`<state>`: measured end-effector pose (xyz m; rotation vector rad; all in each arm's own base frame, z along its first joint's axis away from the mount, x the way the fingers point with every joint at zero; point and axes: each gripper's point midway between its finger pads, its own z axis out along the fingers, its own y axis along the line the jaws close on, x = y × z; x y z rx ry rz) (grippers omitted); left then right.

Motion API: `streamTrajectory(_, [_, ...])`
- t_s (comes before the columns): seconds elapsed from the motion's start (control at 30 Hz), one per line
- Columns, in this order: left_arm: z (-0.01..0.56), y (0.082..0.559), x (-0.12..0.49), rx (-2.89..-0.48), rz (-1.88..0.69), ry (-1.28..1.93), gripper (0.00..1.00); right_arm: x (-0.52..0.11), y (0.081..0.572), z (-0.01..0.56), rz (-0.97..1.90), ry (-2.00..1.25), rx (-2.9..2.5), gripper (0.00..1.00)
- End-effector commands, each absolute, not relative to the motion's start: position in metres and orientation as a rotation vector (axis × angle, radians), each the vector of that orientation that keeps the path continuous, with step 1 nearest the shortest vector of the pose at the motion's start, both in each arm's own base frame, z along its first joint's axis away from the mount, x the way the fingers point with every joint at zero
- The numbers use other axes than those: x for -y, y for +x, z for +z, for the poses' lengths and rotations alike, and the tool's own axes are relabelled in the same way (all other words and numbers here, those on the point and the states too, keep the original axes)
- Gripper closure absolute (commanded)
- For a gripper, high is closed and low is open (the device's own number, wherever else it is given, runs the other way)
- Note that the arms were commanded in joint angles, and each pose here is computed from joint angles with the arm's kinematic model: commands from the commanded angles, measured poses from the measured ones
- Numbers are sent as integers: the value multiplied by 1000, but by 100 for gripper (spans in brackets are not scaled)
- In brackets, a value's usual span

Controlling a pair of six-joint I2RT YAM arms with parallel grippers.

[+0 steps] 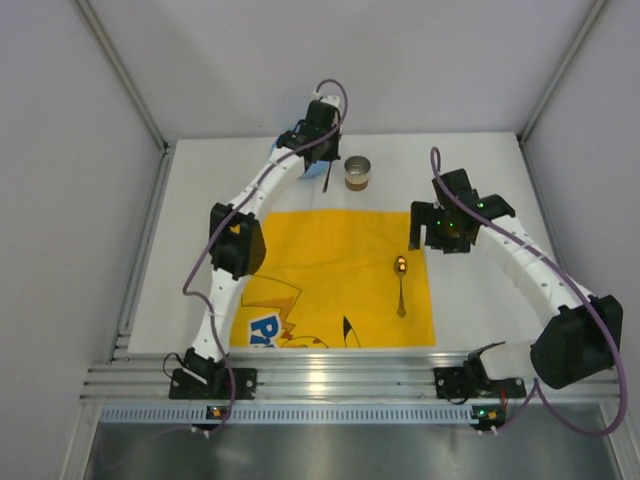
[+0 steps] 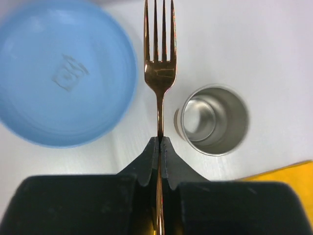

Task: Set the dinner table for one person

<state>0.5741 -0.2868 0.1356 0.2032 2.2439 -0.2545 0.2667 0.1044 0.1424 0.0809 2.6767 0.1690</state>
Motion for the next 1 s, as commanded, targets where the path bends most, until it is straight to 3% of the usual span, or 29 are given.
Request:
streamTrajectory(0.0, [332, 572, 256, -1857, -314, 123, 100, -115, 306, 173, 214, 113, -2551, 15])
streamTrajectory(0.13, [364, 552, 222, -1837, -265, 116, 100, -129, 338, 186, 254, 101, -2505, 14])
streamTrajectory(0.27, [324, 503, 187, -2016, -147, 139, 100, -167, 389, 192, 410, 82, -2448, 14])
streamTrajectory(0.3, [272, 483, 177, -2141, -108, 149, 100, -175, 405, 208, 451, 81, -2399, 14])
streamTrajectory(0.37, [278, 440, 160, -2139, -126, 129, 100, -189, 426, 213, 508, 99, -2370, 14])
streamTrajectory(0.4, [230, 415, 153, -2240, -117, 117, 100, -195, 443, 197, 517, 111, -2387, 14])
streamTrajectory(0.43, [247, 392, 143, -2198, -147, 84, 100, -202, 461, 216, 546, 126, -2336, 14])
streamTrajectory(0.5, [228, 360, 132, -2248, -165, 22, 100, -209, 488, 190, 533, 169, -2373, 15])
streamTrajectory(0.6, [183, 308, 109, -2341, -140, -43, 100, -219, 538, 205, 517, 256, -2312, 16])
streamTrajectory(0.67, [178, 293, 101, -2341, -139, -68, 100, -223, 554, 169, 482, 289, -2370, 17])
streamTrajectory(0.77, [155, 279, 95, -2387, -129, -89, 100, -230, 573, 162, 491, 327, -2349, 19])
streamTrajectory(0.97, [124, 277, 96, -2456, -109, -89, 100, -225, 574, 120, 416, 378, -2408, 21])
